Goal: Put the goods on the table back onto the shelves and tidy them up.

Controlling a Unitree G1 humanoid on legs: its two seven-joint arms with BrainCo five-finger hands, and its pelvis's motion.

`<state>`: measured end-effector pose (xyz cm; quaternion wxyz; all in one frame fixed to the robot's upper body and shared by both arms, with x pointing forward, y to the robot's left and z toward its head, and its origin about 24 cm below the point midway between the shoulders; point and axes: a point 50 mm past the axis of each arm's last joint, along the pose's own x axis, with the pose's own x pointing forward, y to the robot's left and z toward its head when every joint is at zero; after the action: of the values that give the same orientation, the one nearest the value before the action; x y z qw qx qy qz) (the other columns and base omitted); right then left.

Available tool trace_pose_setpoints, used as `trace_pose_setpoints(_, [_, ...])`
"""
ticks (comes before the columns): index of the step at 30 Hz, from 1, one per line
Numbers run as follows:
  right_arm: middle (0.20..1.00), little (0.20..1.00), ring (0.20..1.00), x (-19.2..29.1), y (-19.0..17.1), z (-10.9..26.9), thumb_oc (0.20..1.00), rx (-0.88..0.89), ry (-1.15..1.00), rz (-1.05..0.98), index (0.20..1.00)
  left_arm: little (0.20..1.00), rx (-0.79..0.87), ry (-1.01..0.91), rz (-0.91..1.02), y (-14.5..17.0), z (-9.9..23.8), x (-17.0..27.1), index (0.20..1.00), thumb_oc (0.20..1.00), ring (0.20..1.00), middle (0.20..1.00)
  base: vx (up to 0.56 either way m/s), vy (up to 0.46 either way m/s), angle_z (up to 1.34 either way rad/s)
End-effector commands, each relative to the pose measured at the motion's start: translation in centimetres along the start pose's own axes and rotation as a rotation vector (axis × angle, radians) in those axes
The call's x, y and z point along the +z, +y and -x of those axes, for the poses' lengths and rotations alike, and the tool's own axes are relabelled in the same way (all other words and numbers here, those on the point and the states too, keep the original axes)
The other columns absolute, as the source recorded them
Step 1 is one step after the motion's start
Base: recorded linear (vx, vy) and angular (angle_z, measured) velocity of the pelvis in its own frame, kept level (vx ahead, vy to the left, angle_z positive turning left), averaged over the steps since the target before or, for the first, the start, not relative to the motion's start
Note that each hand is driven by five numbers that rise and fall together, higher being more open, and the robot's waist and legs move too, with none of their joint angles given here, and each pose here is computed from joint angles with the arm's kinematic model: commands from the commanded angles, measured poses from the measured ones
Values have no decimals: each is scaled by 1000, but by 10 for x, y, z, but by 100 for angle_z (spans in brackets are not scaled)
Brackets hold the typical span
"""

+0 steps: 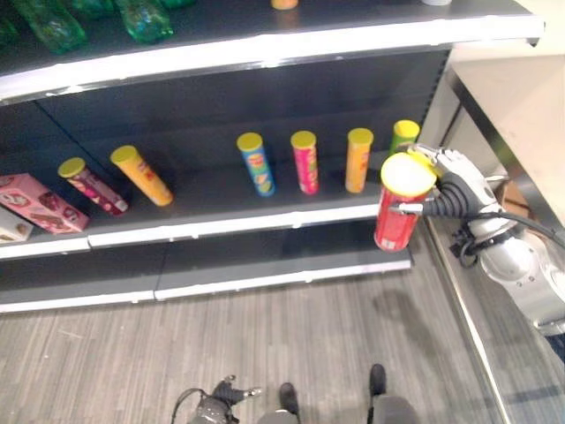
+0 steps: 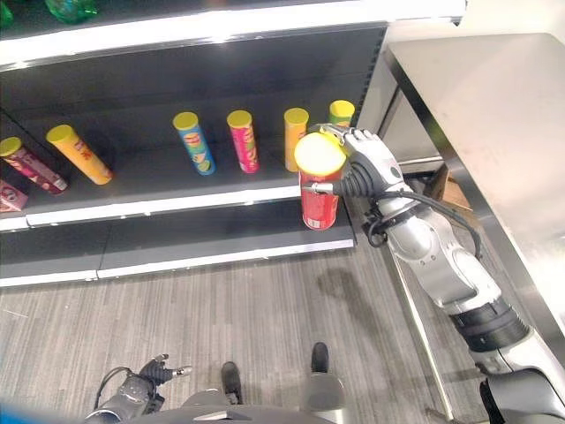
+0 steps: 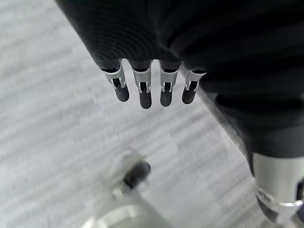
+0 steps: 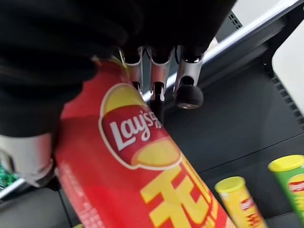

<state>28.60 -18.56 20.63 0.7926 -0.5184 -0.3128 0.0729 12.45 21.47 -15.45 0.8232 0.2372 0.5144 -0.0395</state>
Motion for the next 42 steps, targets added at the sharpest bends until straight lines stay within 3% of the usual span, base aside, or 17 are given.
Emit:
trace_pose_setpoints(1, [200, 200, 200, 18, -23, -22, 200, -62, -122, 52, 200, 1000, 50, -16, -55, 22, -3, 5, 1000, 1000, 1000, 1000, 165, -76, 67])
trace_pose_setpoints(7, [200, 200, 200, 24, -19, -26, 200, -37, -145, 64, 200, 1000, 83, -40, 24, 16, -2, 11, 1000, 1000, 1000, 1000, 150, -112, 50])
trace_pose_setpoints(17, [200, 200, 200, 17, 2, -26, 200, -2, -103, 40, 200, 1000, 174, 69, 176, 21, 3, -19, 1000, 1000, 1000, 1000, 258, 163, -9])
trace_pose_setpoints(23, [200, 200, 200, 9, 3, -18, 200, -1, -53, 60, 200, 1000, 150, 75, 117, 20, 5, -26, 1000, 1000, 1000, 1000, 424, 357, -10])
trace_pose_setpoints(27, [200, 200, 200, 20, 3, -35, 200, -6, -102, 92, 200, 1000, 167, 6, 8, 37, 1, -7, 1000, 1000, 1000, 1000, 266, 399, -53])
trace_pose_setpoints(42, [200, 200, 200, 21, -17, -43, 200, -140, -99, 80, 200, 1000, 165, -37, 22, 40, -1, 7, 1000, 1000, 1000, 1000, 90, 103, -2])
